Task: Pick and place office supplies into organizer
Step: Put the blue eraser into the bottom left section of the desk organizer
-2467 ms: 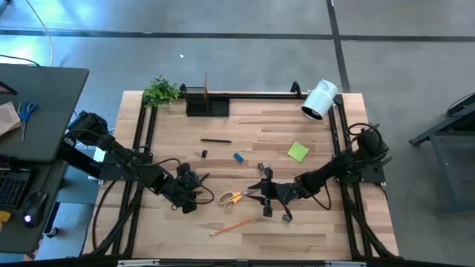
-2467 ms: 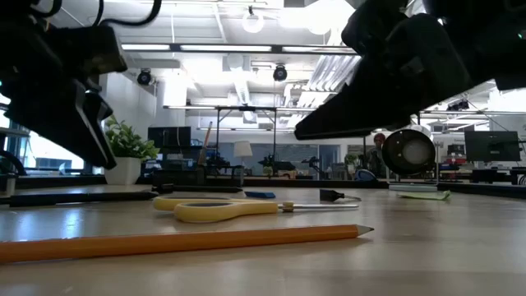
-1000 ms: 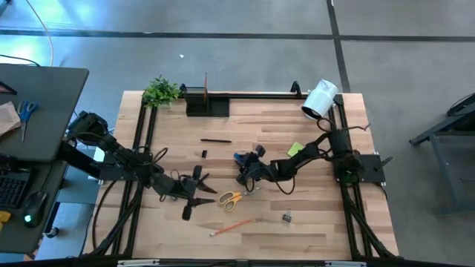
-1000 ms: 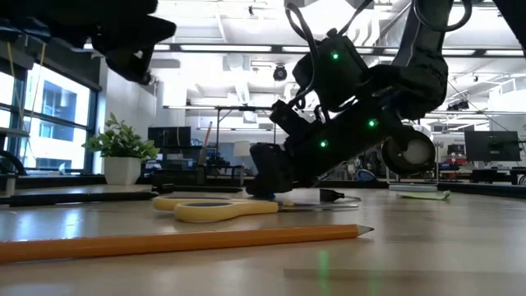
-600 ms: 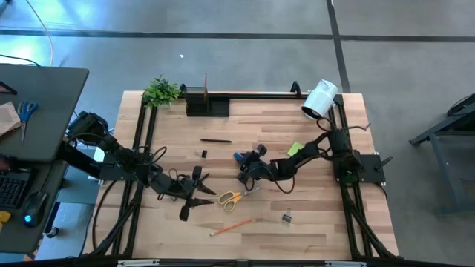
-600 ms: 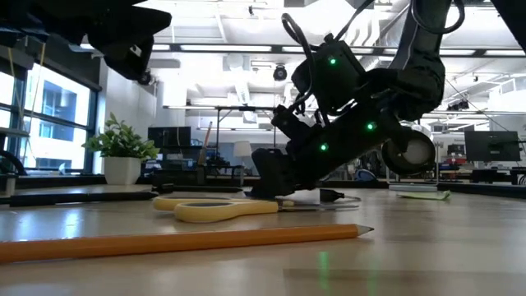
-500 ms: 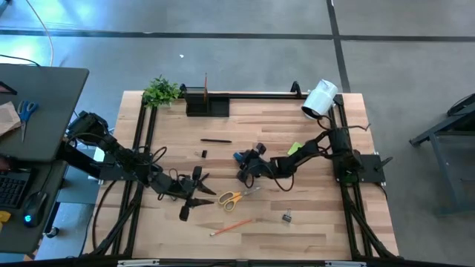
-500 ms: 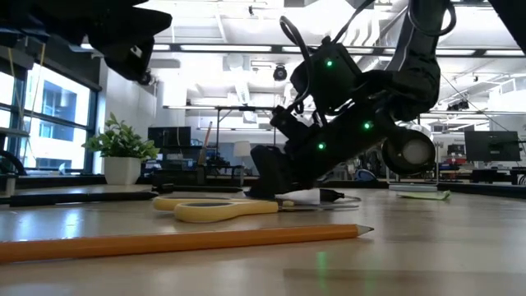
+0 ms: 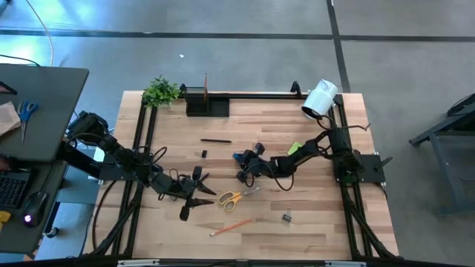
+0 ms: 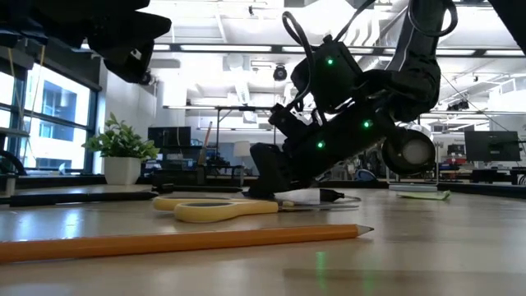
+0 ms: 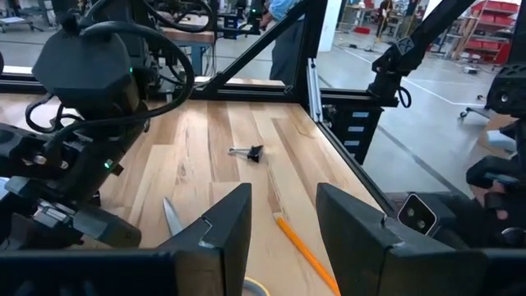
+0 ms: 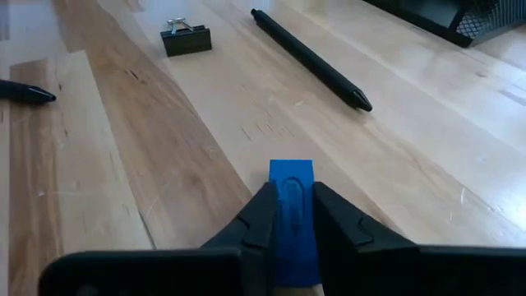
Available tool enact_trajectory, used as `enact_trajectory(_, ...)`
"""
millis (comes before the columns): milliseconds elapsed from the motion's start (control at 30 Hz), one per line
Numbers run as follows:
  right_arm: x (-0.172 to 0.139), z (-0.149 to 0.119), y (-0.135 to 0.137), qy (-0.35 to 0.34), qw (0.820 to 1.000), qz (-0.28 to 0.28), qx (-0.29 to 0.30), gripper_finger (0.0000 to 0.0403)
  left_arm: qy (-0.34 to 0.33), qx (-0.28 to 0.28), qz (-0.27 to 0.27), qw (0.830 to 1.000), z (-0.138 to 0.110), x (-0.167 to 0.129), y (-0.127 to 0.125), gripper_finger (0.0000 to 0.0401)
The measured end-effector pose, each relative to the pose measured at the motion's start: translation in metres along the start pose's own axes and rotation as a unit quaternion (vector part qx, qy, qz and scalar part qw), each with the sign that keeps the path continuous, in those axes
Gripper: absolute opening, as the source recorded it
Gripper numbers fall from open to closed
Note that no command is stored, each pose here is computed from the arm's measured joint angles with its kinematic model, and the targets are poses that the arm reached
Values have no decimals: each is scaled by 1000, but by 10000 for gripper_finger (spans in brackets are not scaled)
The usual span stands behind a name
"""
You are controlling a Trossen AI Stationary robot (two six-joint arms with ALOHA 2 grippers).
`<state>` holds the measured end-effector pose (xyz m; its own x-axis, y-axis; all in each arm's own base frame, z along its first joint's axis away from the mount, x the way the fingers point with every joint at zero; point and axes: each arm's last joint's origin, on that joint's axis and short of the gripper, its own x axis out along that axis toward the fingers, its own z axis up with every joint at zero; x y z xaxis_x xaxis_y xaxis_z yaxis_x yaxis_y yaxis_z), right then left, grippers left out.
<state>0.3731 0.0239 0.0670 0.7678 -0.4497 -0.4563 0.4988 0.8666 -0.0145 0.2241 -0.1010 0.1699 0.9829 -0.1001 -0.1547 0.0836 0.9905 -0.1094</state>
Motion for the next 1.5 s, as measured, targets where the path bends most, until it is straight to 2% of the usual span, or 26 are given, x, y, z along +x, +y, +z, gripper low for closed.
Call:
enact_trajectory(133,-4,8,0,-4,1000,13,-5,58,2,0,0,1000,0,0,0,126)
enact_trajectory(333,-22,46,0,-54,998,23,-14,94,6,2,1,1000,-1,0,0,127)
enact_trajectory(500,-38,80,-8,-103,994,24,-27,89,-2,2,0,1000,4,-3,0,127)
enact_trajectory(633,-35,98,-26,-127,990,49,-35,75,-14,-1,-2,1000,15,-11,2,127)
enact_trajectory(733,-27,109,-42,-142,985,90,-25,69,-44,-12,-7,999,33,-24,3,127)
enact_trajectory(900,-12,140,-60,-140,983,111,-37,72,-124,-8,-10,992,68,-55,10,127)
enact_trajectory(1100,13,186,-74,-129,980,128,-78,73,-184,1,69,980,92,-92,24,127)
enact_trajectory(1233,39,206,-88,-116,979,146,-82,73,-165,-6,79,983,90,-101,28,127)
enact_trajectory(1500,101,228,-110,-96,978,165,-83,73,-99,-21,82,991,75,-90,27,127)
